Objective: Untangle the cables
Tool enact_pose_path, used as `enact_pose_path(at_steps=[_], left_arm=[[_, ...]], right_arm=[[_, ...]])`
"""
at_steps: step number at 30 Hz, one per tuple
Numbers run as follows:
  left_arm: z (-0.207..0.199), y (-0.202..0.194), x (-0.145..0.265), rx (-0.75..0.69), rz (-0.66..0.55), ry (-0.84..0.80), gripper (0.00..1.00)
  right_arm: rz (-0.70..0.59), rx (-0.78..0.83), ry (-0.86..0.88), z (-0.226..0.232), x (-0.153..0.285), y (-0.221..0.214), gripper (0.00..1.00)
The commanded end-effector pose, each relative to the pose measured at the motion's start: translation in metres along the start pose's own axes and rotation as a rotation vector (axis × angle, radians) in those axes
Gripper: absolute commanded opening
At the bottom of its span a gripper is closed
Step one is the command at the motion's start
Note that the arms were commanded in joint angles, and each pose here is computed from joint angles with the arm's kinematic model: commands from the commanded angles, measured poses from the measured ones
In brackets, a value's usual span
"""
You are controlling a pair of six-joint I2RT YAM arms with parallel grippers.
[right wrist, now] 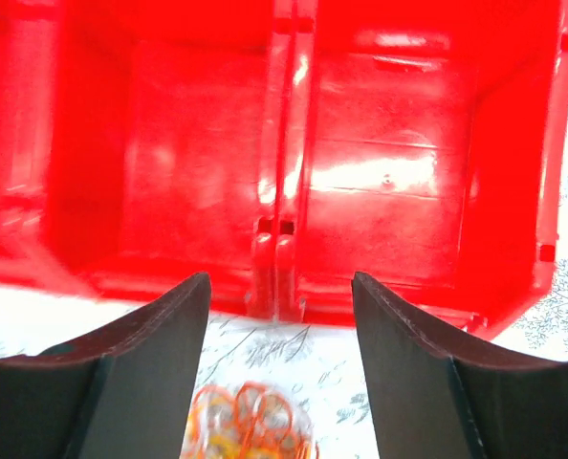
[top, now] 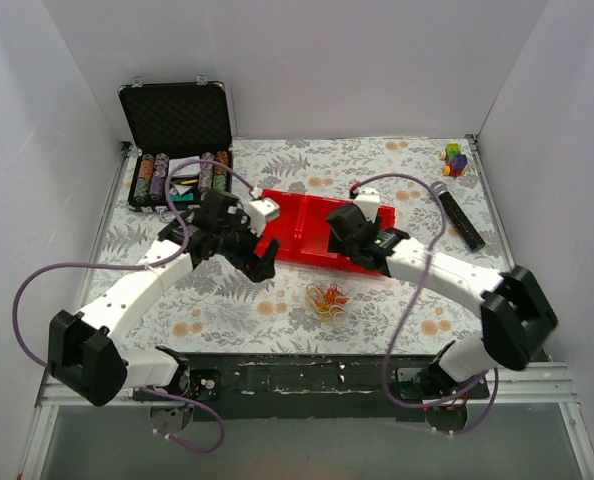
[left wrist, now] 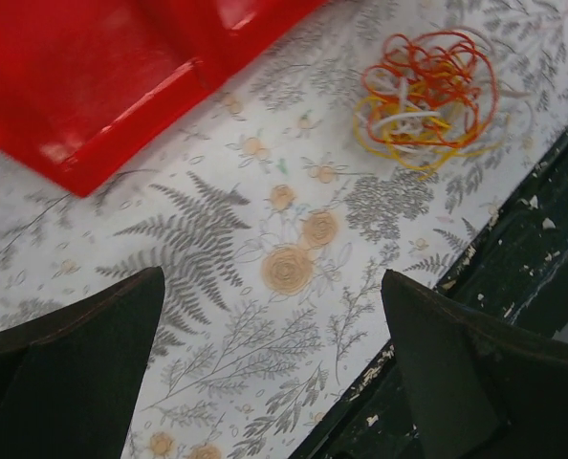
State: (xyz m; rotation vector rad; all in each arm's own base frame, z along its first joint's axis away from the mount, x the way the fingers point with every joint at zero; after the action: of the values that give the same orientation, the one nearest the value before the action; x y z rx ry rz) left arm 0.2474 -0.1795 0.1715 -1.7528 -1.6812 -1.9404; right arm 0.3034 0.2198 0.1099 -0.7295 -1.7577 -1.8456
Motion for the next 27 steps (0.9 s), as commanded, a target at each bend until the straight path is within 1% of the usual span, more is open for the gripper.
enact_pose_path(at_steps=[1, 4, 7, 8, 11, 13, 14, 19, 23, 27], left_arm=[[-0.041, -0.003, -0.031, -0.169, 0.037, -0.079, 0.98], [-0.057, -0.001, -0.052, -0.248, 0.051, -0.112, 0.98], [-0.064, -0.005, -0.075, -0.306, 0.082, -0.144, 0.98], [-0.065, -0.007, -0.08, -0.327, 0.093, -0.153, 0.97], [-0.064, -0.009, -0.095, -0.389, 0.11, -0.169, 0.86], [-0.065, 0.0, -0.101, -0.419, 0.094, -0.178, 0.76], [-0.066, 0.002, -0.104, -0.427, 0.09, -0.191, 0.74], [-0.075, 0.017, -0.118, -0.436, 0.073, -0.248, 0.7], [-0.084, 0.02, -0.123, -0.447, 0.076, -0.31, 0.66], [-0.1, 0.006, -0.121, -0.482, 0.112, -0.434, 0.68]], right_arm=[[-0.099, -0.044, 0.269, 0.015, 0.052, 0.028, 0.71], [-0.088, -0.049, 0.35, 0.01, 0.069, 0.016, 0.72], [-0.052, -0.046, 0.346, -0.009, 0.076, -0.004, 0.72], [-0.046, -0.043, 0.345, -0.015, 0.078, -0.01, 0.71], [-0.056, -0.043, 0.362, -0.029, 0.087, -0.022, 0.71], [-0.067, -0.051, 0.39, -0.034, 0.093, -0.027, 0.71], [-0.071, -0.056, 0.403, -0.035, 0.095, -0.028, 0.7], [-0.052, -0.043, 0.439, -0.033, 0.095, -0.038, 0.69], [-0.023, -0.027, 0.448, -0.027, 0.091, -0.043, 0.69], [-0.008, -0.019, 0.461, -0.022, 0.087, -0.046, 0.68]])
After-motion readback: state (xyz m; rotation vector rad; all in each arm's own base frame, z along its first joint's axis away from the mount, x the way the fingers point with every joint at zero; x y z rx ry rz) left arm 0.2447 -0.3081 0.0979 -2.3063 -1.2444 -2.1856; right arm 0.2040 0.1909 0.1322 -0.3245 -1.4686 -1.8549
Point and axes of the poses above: each gripper's point midway between its finger pads, its own x axis back along the fingers, its own z axis along the line the jaws close on, y = z × x, the point moved 1 cm from there along x, back along the fingers, and after that the axes turned 2 degrees about x, right-handed, at the moved point
